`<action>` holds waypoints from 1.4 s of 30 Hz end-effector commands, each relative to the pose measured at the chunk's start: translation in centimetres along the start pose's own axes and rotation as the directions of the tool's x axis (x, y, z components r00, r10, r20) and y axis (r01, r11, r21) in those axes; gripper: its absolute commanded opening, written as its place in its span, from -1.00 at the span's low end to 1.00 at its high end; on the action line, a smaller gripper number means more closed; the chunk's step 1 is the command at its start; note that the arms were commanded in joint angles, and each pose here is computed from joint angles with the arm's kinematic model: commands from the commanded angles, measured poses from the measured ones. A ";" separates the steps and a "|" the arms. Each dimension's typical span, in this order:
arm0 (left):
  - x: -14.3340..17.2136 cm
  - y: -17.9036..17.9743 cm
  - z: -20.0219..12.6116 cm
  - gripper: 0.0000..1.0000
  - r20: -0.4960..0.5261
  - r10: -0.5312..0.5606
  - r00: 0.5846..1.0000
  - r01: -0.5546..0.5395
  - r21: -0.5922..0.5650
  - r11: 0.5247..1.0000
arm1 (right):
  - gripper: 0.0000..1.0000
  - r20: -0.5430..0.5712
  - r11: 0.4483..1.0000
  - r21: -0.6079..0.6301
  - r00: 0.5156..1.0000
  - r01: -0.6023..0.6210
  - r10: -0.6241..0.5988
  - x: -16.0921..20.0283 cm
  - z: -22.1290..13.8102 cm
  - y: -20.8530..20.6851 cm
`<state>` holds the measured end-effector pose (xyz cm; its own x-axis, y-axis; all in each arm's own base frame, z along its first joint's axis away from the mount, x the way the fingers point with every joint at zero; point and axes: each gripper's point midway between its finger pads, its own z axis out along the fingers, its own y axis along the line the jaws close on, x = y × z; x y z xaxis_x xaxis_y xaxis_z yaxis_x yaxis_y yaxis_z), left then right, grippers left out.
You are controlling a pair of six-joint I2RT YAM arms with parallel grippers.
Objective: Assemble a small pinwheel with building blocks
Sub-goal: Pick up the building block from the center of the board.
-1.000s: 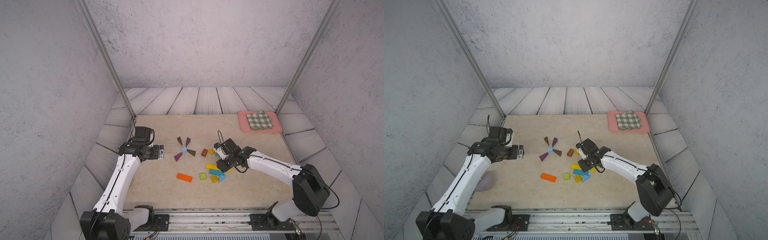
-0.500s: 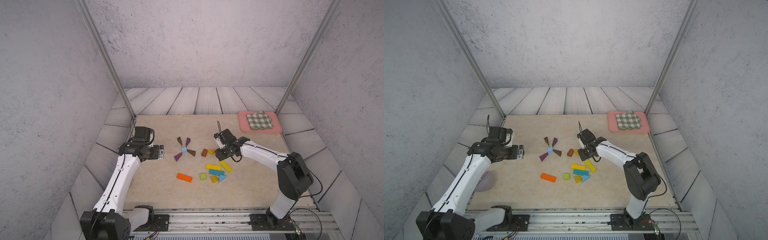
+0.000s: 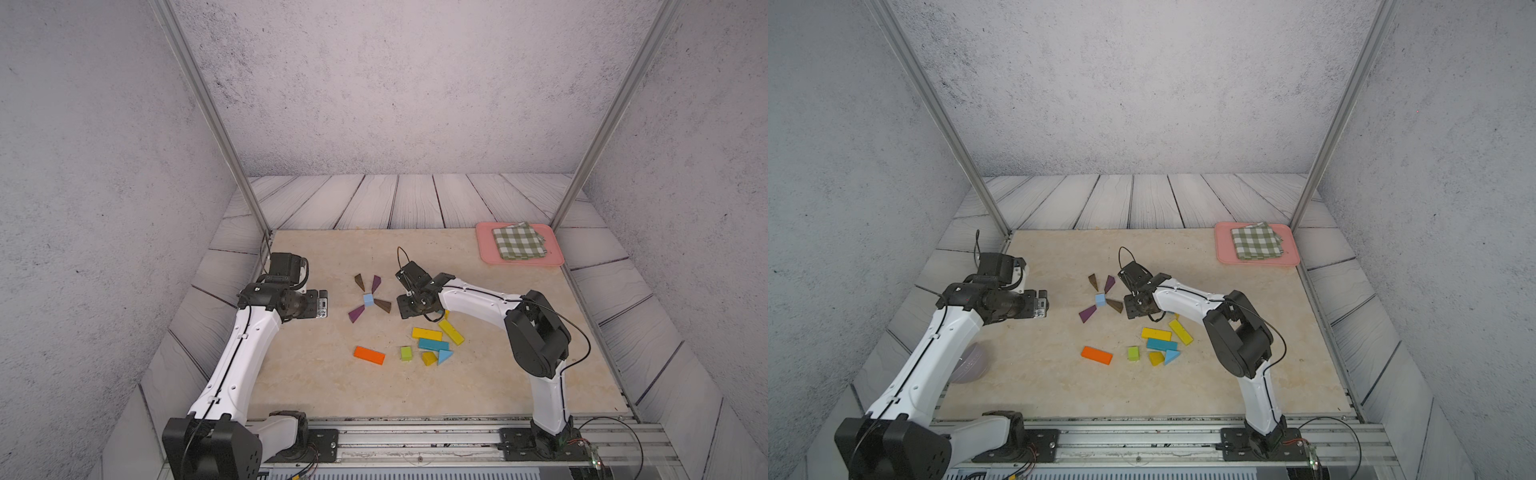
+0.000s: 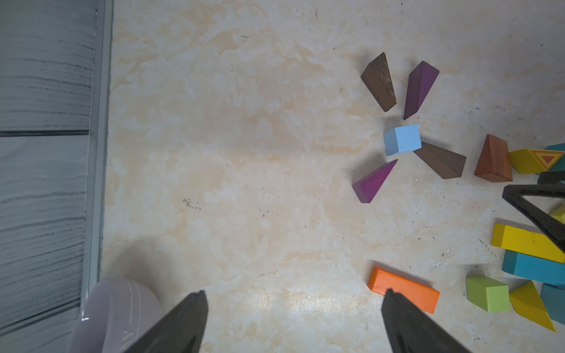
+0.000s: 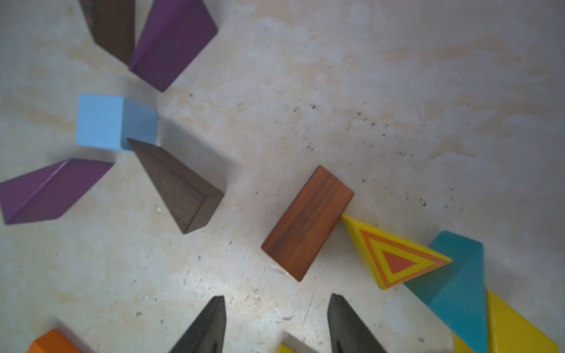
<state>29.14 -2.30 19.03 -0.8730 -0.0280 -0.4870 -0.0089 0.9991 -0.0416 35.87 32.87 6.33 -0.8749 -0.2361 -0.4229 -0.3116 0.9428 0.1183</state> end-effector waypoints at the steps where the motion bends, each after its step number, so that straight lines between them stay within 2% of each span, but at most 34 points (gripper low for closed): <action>1: 0.4 0.3 0.3 0.92 -0.016 -0.007 1.000 0.007 0.001 1.000 | 0.09 -0.022 0.995 0.070 0.997 -0.077 0.079 0.0 1.6 -1.2; 5: 0.4 0.3 0.3 0.92 -0.014 -0.007 1.000 0.007 -0.001 1.000 | 0.10 -0.039 0.992 0.070 0.993 -0.105 0.108 0.3 3.0 -1.1; 8: 0.5 0.3 0.3 0.92 -0.017 -0.006 1.000 0.006 -0.001 1.000 | 0.19 -0.046 0.990 0.085 0.992 -0.111 0.115 0.2 3.6 -1.1; 16: 0.5 0.3 0.4 0.92 -0.018 -0.006 1.000 0.006 -0.003 1.000 | 0.19 -0.050 0.986 0.111 0.990 -0.123 0.129 -0.3 5.1 -1.2; 21: 0.5 0.2 0.5 0.92 -0.019 -0.007 1.000 0.007 0.002 1.000 | 0.08 -0.069 0.984 0.150 0.992 -0.097 0.108 0.3 5.5 -2.0; 28: 0.6 0.2 0.5 0.92 -0.022 -0.006 1.000 0.007 0.004 1.000 | -0.07 -0.087 0.987 0.135 0.991 -0.090 0.102 0.6 6.0 -2.9; 32: 0.5 0.1 0.4 0.92 -0.019 -0.010 1.000 0.010 0.009 1.000 | -0.28 -0.070 0.994 0.063 0.994 -0.084 0.088 0.1 5.0 -2.3; 35: 0.4 -0.3 0.3 0.92 -0.017 -0.020 1.000 0.021 0.035 0.999 | -0.43 -0.052 0.995 -0.062 0.996 -0.075 0.072 -0.2 2.8 -0.6; 37: 0.1 -1.1 0.0 0.92 -0.010 -0.034 0.999 0.034 0.076 0.997 | -0.53 -0.025 0.988 -0.141 0.998 -0.062 0.059 -0.5 0.9 0.4; 42: -0.8 -3.9 -0.7 0.92 0.008 -0.126 0.992 0.120 0.247 0.962 | -0.63 0.029 0.972 -0.227 0.997 -0.057 0.065 -0.1 -3.6 0.6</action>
<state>29.10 -4.28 19.08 -0.8766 -0.0838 -0.4738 -0.0003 0.9848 -0.1738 35.01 31.55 3.97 -0.9205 -0.1772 -0.3484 -0.2704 0.9323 0.2403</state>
